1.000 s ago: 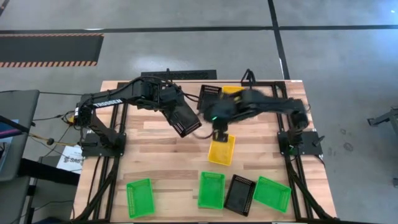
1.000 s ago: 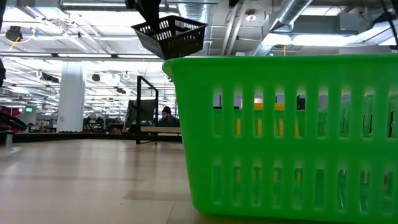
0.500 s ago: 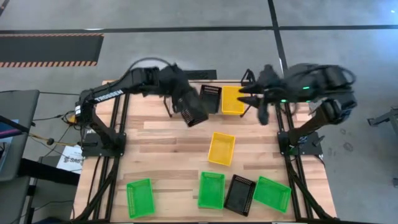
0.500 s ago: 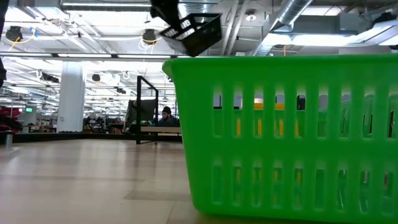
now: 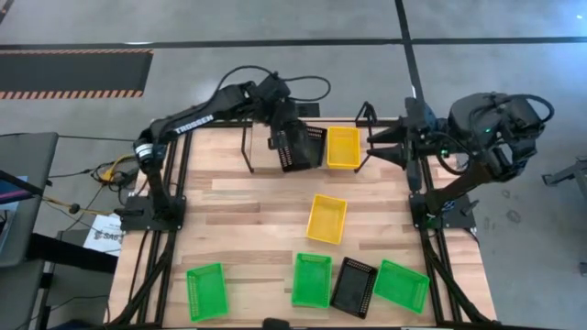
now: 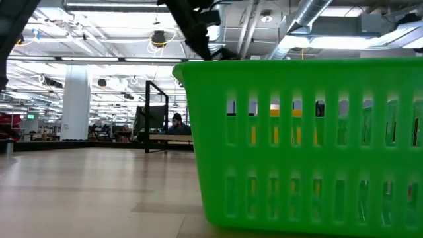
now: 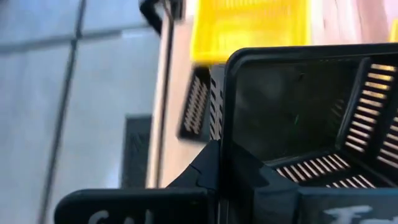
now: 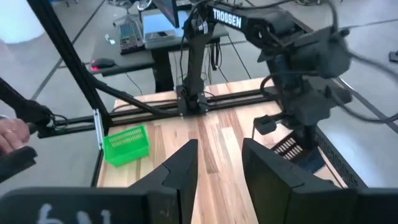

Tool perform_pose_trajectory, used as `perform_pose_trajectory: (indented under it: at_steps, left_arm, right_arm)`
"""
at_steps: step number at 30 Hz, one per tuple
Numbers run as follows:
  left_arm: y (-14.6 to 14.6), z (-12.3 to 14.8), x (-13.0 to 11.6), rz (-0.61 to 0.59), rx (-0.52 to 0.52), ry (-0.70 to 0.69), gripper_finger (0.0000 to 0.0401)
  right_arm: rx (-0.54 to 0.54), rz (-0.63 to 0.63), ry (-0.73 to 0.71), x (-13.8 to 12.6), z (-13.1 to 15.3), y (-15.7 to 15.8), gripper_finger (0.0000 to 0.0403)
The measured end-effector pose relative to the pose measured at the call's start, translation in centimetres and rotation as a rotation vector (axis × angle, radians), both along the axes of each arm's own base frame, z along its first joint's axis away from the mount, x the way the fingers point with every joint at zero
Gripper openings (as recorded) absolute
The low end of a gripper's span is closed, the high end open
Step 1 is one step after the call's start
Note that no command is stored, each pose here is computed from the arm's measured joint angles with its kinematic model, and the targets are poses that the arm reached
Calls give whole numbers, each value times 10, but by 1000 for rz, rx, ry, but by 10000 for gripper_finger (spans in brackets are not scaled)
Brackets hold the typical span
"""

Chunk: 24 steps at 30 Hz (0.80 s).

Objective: Stack baskets on shelf by color
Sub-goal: Stack the left black bin on top of the black bin

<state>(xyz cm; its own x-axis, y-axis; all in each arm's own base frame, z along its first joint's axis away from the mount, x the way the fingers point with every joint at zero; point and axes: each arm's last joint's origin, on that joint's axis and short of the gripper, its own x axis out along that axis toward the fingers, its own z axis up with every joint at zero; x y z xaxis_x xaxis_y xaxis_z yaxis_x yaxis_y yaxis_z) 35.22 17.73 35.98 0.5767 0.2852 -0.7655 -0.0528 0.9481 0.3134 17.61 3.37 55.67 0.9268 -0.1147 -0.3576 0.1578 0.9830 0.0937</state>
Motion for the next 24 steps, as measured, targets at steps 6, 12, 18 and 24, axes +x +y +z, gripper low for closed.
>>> perform_pose_trajectory:
  at_steps: [6, 12, 18, 24]
  left_arm:
    - [10, 11, 20, -125, 139, -4, 0]
    - [25, -14, 37, -185, 130, 123, 0]
    - [40, -44, 54, -183, 108, 211, 0]
    - [39, -39, 61, -201, 127, 184, 0]
  right_arm:
    - [-7, -1, 38, 13, -6, 3, 141]
    - [-13, -2, 59, 20, -9, 5, 141]
    - [-11, -2, 52, 19, -8, 4, 137]
    - [-10, -2, 46, 16, -7, 4, 138]
